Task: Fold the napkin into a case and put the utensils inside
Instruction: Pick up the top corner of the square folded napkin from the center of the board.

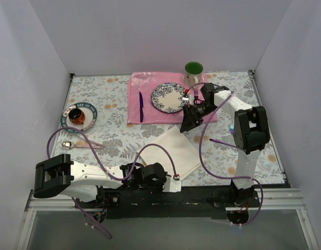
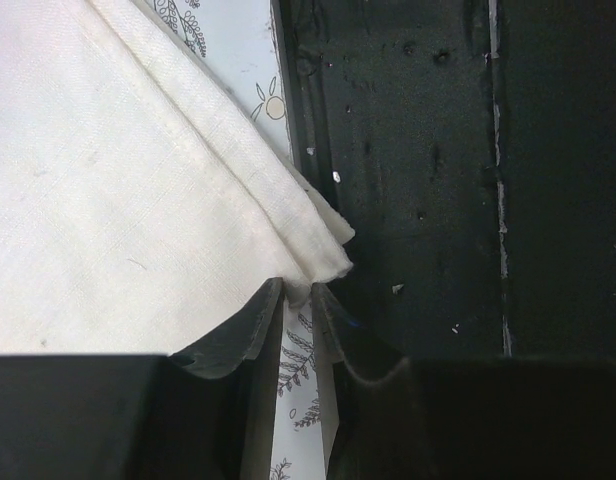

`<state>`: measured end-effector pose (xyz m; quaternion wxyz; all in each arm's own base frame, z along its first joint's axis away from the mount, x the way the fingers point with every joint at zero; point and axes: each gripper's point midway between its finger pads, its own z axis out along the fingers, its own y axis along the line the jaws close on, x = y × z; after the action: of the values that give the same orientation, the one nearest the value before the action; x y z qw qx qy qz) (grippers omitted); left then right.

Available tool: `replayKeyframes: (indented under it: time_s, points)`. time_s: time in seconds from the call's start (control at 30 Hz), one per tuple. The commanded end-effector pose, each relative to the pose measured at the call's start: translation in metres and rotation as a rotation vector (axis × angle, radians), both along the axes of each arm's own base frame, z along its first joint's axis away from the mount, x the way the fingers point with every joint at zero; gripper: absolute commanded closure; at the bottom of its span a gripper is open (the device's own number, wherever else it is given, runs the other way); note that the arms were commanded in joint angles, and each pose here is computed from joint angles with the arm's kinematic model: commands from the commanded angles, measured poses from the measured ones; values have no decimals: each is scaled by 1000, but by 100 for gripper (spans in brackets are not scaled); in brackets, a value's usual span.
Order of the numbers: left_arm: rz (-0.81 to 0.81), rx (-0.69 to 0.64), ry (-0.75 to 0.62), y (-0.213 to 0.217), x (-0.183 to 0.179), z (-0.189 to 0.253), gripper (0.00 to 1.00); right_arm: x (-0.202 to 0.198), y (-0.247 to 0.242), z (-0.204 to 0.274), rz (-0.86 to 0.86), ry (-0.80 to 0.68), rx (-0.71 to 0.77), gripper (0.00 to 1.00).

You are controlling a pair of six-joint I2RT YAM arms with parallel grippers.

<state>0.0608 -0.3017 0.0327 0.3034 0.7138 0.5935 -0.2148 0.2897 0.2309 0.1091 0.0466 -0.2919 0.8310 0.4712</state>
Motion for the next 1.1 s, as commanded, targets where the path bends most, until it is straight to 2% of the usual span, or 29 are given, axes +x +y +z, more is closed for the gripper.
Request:
replayKeyframes:
  time_s: [0.0, 0.23, 0.4, 0.57, 0.7, 0.9, 1.07]
  points:
    - [8, -47, -17, -5, 2, 14, 83, 1, 2, 8, 1, -4, 32, 6]
    - [9, -60, -19, -10, 3, 23, 85, 2, 4, 10, 2, -2, 43, 5]
    - [4, -70, -15, -13, 2, 27, 99, 2, 4, 9, 4, 2, 42, 6]
    - [-5, -64, -21, -13, 2, 27, 100, 1, 5, 10, 6, 3, 48, 5]
    - [5, -62, -21, -13, 4, 28, 80, 1, 5, 10, 6, 2, 46, 5]
    - [17, -88, -3, -24, 3, 39, 72, 1, 5, 10, 7, 5, 50, 5]
    - [74, -54, 9, -31, 9, 30, 67, 1, 4, 10, 5, 5, 48, 5]
